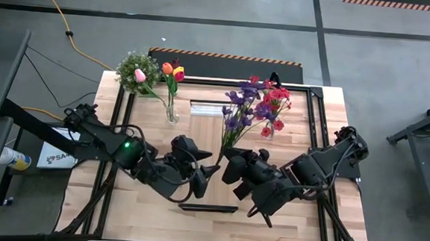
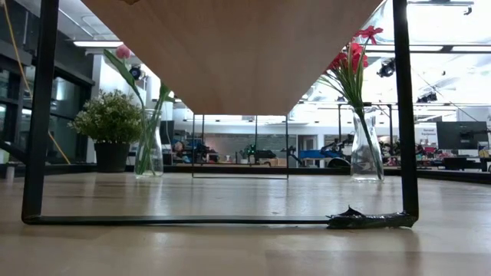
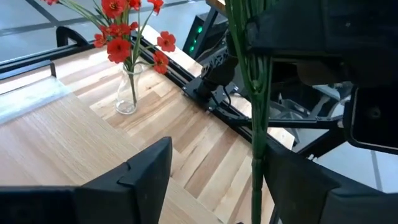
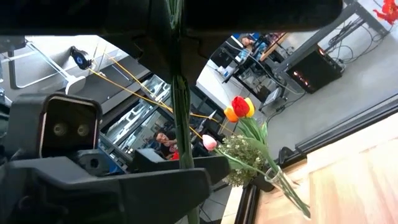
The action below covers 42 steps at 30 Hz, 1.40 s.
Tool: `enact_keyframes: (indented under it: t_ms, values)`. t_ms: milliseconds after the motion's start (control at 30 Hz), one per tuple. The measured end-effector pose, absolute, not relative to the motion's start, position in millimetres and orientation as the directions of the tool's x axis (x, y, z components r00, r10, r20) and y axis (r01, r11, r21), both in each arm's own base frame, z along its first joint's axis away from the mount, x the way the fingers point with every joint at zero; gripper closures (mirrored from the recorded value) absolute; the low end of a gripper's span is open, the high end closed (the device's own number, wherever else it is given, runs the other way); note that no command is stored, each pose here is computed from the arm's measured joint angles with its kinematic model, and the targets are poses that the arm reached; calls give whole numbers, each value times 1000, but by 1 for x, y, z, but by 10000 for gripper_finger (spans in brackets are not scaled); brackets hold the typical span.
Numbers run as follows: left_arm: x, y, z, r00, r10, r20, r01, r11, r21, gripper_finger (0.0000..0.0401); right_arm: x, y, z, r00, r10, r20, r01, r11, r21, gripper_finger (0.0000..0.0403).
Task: Pick and place flowers into a vace then onto a shelf
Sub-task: Put the purple flowers into the right transparent vase
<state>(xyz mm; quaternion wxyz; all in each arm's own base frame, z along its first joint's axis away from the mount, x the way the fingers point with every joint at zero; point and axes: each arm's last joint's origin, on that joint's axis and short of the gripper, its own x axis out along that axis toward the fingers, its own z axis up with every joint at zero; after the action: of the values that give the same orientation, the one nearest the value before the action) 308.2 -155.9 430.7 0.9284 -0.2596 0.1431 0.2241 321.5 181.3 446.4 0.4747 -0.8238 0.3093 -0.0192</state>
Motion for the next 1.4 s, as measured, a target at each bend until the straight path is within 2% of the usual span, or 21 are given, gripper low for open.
enact_keyframes:
  t_ms: [367, 1100, 1267, 1400]
  values:
    - [319, -137, 430, 857, 287, -429, -472, 773, -424, 157, 322, 181, 446, 804, -534, -261, -491, -348, -799, 403]
    - [321, -132, 430, 850, 312, -424, -490, 765, -418, 208, 320, 180, 444, 797, -537, -276, -499, -329, -802, 403]
    - [321, -132, 430, 853, 313, -419, -489, 762, -426, 253, 320, 180, 444, 797, -538, -276, -500, -331, -800, 403]
    - [321, -133, 431, 856, 306, -417, -482, 765, -427, 326, 320, 180, 444, 796, -537, -278, -502, -331, -799, 403]
